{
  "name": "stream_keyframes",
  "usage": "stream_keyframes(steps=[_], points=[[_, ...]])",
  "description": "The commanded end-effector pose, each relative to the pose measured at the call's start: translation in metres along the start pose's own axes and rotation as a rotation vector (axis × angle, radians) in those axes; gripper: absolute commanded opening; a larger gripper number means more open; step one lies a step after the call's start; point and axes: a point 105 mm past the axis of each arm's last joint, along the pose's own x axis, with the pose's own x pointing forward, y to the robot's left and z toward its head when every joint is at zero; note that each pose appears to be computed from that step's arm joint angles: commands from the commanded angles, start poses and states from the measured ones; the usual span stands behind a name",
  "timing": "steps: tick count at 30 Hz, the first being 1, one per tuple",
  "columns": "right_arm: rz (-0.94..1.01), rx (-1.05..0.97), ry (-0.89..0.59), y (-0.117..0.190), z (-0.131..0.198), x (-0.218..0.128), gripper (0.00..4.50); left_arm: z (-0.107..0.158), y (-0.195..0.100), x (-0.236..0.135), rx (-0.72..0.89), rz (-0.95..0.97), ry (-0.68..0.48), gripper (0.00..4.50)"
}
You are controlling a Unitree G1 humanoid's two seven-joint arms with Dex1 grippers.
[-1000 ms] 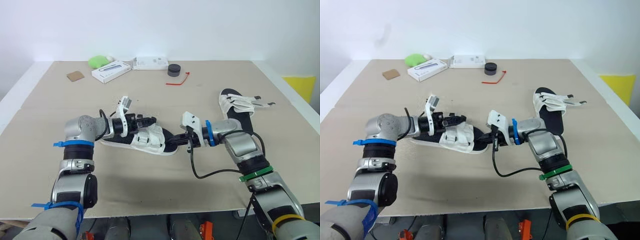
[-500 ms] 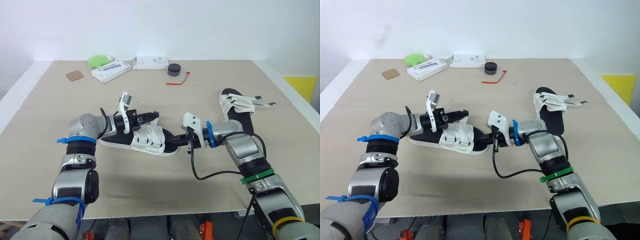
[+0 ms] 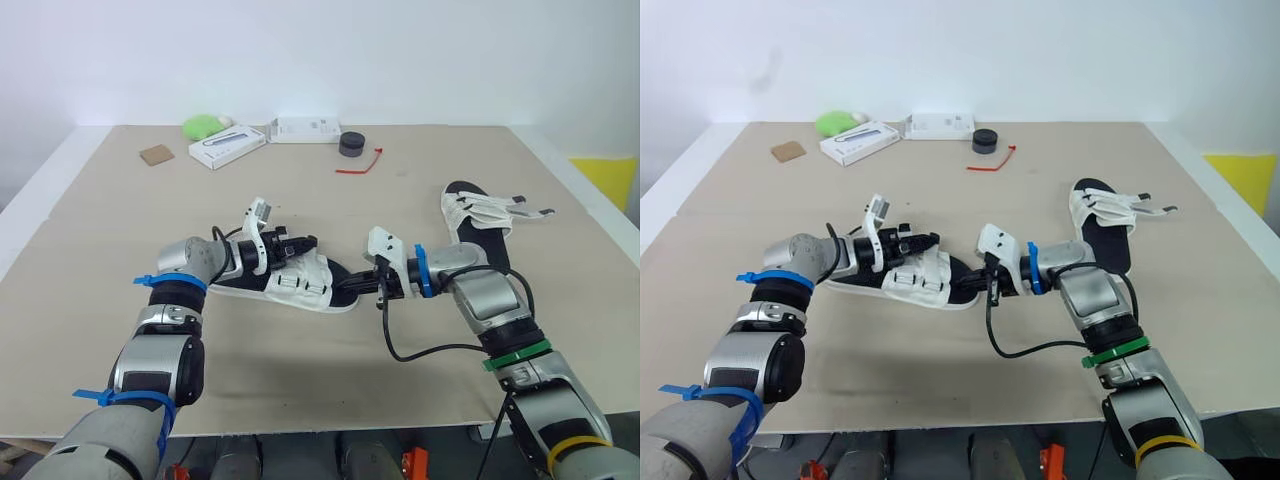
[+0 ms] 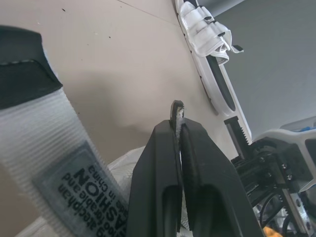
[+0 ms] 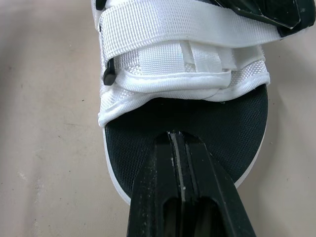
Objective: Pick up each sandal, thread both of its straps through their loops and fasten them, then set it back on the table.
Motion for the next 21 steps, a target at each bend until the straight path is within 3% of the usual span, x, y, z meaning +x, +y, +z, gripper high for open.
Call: stream_keyframes(steps=[1, 2, 4, 5, 7, 9, 12, 14, 21], points=[[0.043, 0.08, 0.105, 0.011, -0.033, 0.007, 0.0, -0.021, 0.019, 0.0, -0.018, 0.091, 0.085, 1.77], [0.043, 0.081, 0.106, 0.011, -0.033, 0.007, 0.0, -0.022, 0.021, -0.001, -0.012, 0.105, 0.09, 2.27], [0.043, 0.081, 0.106, 0.011, -0.032, 0.007, 0.0, -0.023, 0.029, -0.003, 0.011, 0.161, 0.104, 2.7], [0.043, 0.081, 0.106, 0.011, -0.032, 0.007, 0.0, -0.023, 0.032, -0.004, 0.026, 0.179, 0.11, 3.26], [0.043, 0.082, 0.106, 0.01, -0.032, 0.007, 0.0, -0.023, 0.035, -0.005, 0.064, 0.209, 0.124, 3.5], [0.044, 0.083, 0.106, 0.01, -0.032, 0.007, 0.0, -0.02, 0.039, -0.007, 0.116, 0.246, 0.128, 4.24], [0.047, 0.081, 0.102, 0.01, -0.031, 0.007, 0.0, -0.006, 0.037, -0.007, 0.184, 0.283, 0.091, 4.24], [0.049, 0.079, 0.098, 0.01, -0.03, 0.009, 0.0, 0.017, 0.029, -0.007, 0.237, 0.295, 0.0, 4.24], [0.054, 0.075, 0.093, 0.008, -0.027, 0.011, 0.0, 0.073, -0.044, -0.019, 0.301, 0.045, -0.227, 4.24]])
